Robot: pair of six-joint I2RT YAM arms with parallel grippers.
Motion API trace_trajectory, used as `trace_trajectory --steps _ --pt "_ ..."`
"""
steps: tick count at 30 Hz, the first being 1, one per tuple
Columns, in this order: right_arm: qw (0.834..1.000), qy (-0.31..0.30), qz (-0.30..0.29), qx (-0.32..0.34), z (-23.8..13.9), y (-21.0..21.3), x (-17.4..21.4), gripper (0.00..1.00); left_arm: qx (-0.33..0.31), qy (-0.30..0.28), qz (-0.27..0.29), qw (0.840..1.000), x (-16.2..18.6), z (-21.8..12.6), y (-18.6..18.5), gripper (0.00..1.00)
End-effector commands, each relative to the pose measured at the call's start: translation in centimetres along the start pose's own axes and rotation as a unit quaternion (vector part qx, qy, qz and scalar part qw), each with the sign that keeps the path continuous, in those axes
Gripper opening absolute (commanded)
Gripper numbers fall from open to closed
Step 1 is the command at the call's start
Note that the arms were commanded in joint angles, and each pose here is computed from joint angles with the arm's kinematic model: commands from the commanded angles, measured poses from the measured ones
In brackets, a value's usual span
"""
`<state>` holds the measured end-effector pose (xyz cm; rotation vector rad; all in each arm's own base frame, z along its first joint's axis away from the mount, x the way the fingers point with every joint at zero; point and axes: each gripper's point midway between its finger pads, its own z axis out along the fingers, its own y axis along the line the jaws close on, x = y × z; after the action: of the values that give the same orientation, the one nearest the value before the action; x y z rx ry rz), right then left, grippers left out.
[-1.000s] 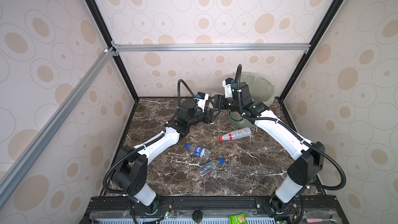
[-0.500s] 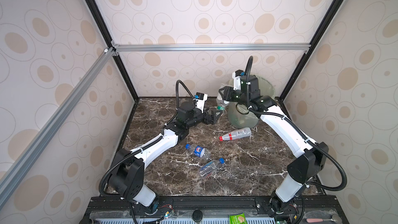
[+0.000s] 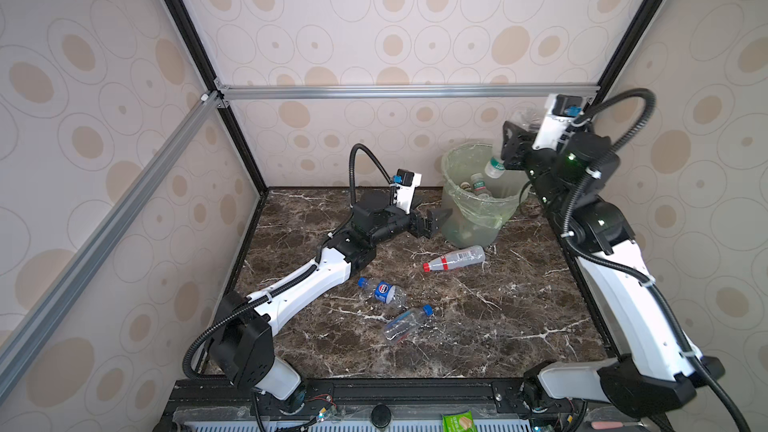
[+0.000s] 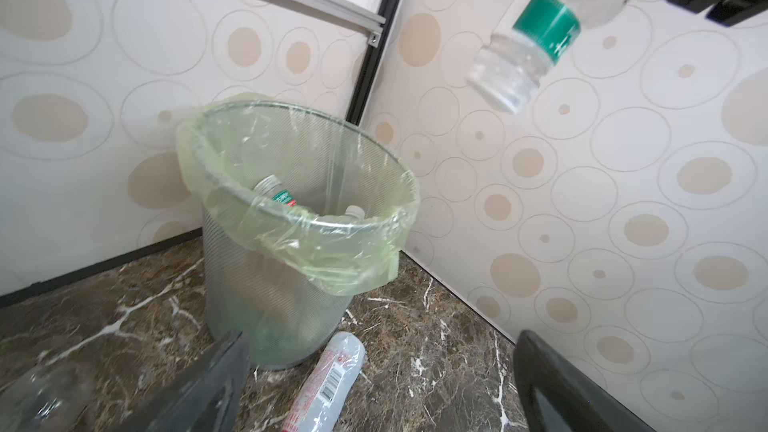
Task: Throw the plastic bottles in the bin
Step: 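Carry the square bottle over the bin with the right gripper and release it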
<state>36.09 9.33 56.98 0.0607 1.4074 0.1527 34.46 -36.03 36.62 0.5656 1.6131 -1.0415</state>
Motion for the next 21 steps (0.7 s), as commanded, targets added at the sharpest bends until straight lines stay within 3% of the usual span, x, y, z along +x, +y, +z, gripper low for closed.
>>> trace_trajectory --steps 1,4,8,10,13,16,21 --pt "0.995 -0.073 -0.031 0.068 -0.5 -2.4 -3.1 0.43 0.007 -0.011 0.029 1.000 -1.3 0.6 -1.1 0.99" --pt "0.993 -0.056 -0.056 0.088 1.1 -2.7 -2.2 0.44 0.004 -0.009 0.029 1.000 -1.0 0.6 -1.1 0.99" --pt "0.991 0.027 -0.083 0.104 6.1 -3.1 4.4 0.46 -0.005 -0.005 0.029 1.000 -0.5 0.3 -0.7 0.99" --pt "0.986 0.089 -0.089 0.106 8.5 -3.2 8.8 0.56 -0.008 -0.005 0.031 0.999 -0.4 0.2 -0.6 0.99" --pt "0.976 0.156 -0.102 0.114 10.3 -3.3 13.1 0.78 -0.019 0.013 0.028 0.999 0.6 0.0 -0.2 0.99" --pt "0.979 0.150 -0.090 0.104 10.2 -2.9 13.0 0.99 -0.032 0.023 0.030 0.999 1.2 -0.3 0.4 0.99" --pt "0.981 0.135 -0.094 0.102 9.2 -3.1 11.1 1.00 -0.043 0.033 0.033 0.998 1.8 -0.5 0.8 0.99"
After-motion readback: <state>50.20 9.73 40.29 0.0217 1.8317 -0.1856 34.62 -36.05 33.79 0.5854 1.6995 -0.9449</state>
